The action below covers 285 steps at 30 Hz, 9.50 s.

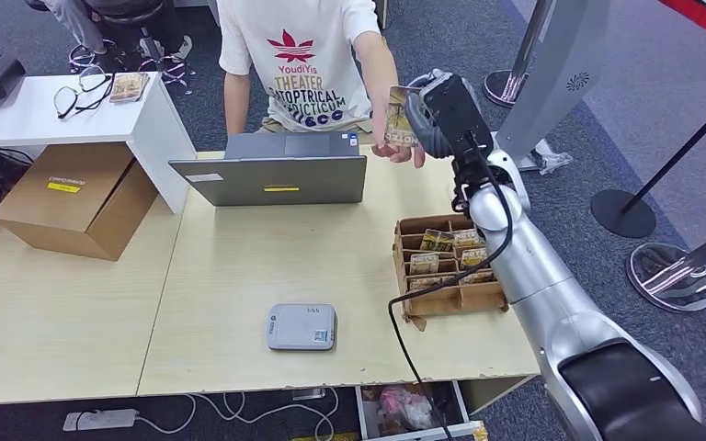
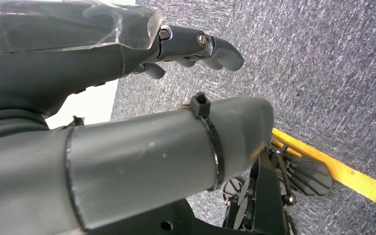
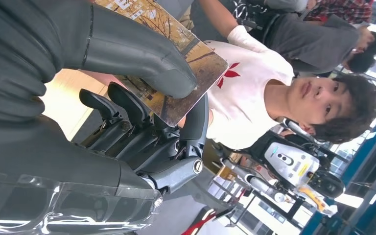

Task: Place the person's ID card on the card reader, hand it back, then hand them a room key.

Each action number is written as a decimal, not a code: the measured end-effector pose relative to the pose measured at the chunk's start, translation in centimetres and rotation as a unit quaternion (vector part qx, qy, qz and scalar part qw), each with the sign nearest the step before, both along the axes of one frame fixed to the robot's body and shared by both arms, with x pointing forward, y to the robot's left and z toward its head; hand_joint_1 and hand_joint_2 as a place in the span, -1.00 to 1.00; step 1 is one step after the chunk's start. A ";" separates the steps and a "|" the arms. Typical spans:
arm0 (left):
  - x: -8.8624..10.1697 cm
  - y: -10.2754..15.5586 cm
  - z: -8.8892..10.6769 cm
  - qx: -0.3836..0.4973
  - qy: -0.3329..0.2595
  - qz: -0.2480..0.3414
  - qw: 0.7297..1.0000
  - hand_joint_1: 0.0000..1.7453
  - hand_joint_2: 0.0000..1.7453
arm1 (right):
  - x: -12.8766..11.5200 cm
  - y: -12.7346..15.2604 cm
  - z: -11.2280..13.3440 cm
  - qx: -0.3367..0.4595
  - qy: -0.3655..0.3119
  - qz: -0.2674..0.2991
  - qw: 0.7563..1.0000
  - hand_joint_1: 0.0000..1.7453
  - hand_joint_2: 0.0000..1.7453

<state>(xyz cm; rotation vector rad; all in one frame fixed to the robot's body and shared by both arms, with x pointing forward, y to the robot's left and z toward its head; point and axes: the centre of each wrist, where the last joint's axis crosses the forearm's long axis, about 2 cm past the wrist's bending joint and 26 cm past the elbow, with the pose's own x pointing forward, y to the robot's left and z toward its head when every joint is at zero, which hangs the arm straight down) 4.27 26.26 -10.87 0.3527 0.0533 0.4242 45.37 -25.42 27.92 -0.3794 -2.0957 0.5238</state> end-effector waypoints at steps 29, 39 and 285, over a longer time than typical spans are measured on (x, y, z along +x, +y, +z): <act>-0.1 -0.6 0.0 -0.012 -0.001 0.012 1.000 -1.00 -1.00 | 1.2 2.2 -3.0 -0.013 0.082 -0.001 0.997 -1.00 1.00; -0.1 -0.3 0.0 -0.005 -0.008 0.012 1.000 -1.00 -1.00 | 0.2 2.0 -2.5 -0.017 0.014 -0.003 1.000 -1.00 1.00; -1.7 -2.6 0.1 0.010 -0.015 0.049 0.999 -1.00 -1.00 | -12.2 -6.6 -15.0 -0.491 0.120 -0.003 0.863 0.86 1.00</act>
